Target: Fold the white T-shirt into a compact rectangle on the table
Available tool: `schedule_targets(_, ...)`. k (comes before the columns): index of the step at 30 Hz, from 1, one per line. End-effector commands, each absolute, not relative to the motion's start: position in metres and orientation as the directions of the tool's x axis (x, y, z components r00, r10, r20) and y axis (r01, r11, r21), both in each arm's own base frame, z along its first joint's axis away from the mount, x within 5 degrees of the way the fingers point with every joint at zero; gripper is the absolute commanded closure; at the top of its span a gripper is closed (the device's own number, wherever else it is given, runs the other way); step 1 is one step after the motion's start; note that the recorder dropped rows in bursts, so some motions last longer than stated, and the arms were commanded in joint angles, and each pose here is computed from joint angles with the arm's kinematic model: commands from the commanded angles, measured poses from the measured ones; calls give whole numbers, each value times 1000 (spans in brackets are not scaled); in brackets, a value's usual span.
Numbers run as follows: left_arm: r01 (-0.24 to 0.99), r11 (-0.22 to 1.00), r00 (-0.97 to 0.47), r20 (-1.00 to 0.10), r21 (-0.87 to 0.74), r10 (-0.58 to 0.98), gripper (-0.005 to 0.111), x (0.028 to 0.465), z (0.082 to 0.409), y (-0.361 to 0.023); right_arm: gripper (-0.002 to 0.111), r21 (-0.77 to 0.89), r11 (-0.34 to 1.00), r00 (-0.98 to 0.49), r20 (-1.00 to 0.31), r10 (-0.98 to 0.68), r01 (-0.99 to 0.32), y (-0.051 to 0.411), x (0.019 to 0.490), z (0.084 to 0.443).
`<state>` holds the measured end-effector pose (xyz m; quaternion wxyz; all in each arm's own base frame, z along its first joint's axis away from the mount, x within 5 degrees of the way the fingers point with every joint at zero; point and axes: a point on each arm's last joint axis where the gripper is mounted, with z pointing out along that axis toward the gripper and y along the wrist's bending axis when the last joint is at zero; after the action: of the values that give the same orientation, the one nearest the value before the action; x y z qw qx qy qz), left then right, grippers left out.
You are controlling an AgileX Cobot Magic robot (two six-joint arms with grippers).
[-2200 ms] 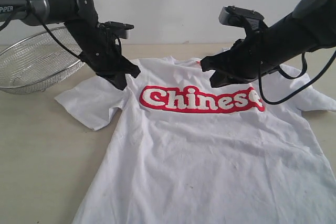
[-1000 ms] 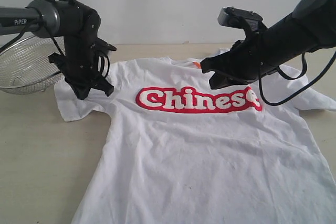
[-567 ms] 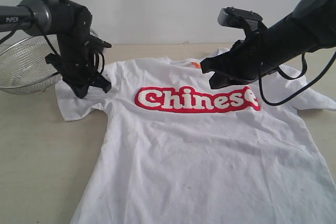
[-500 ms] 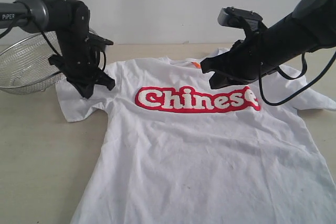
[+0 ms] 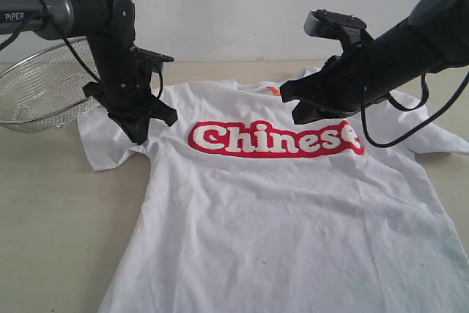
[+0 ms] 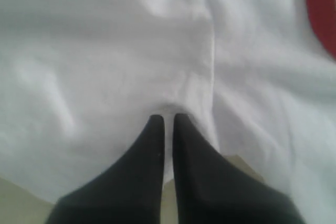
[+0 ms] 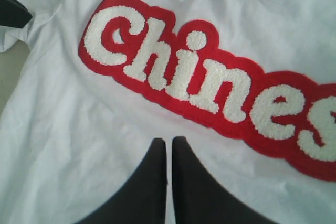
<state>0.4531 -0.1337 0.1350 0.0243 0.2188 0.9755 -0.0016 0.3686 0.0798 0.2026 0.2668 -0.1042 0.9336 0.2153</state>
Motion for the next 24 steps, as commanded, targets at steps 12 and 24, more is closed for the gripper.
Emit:
schedule_targets(12, 449, 894, -893, 34, 19, 448, 102, 450, 107, -137, 109, 342, 885, -829, -554, -83, -317, 79, 368, 206)
schedule_targets(24, 420, 902, -907, 60, 99, 416, 102, 457, 106, -109, 109, 342, 885, -829, -554, -83, -317, 79, 368, 206)
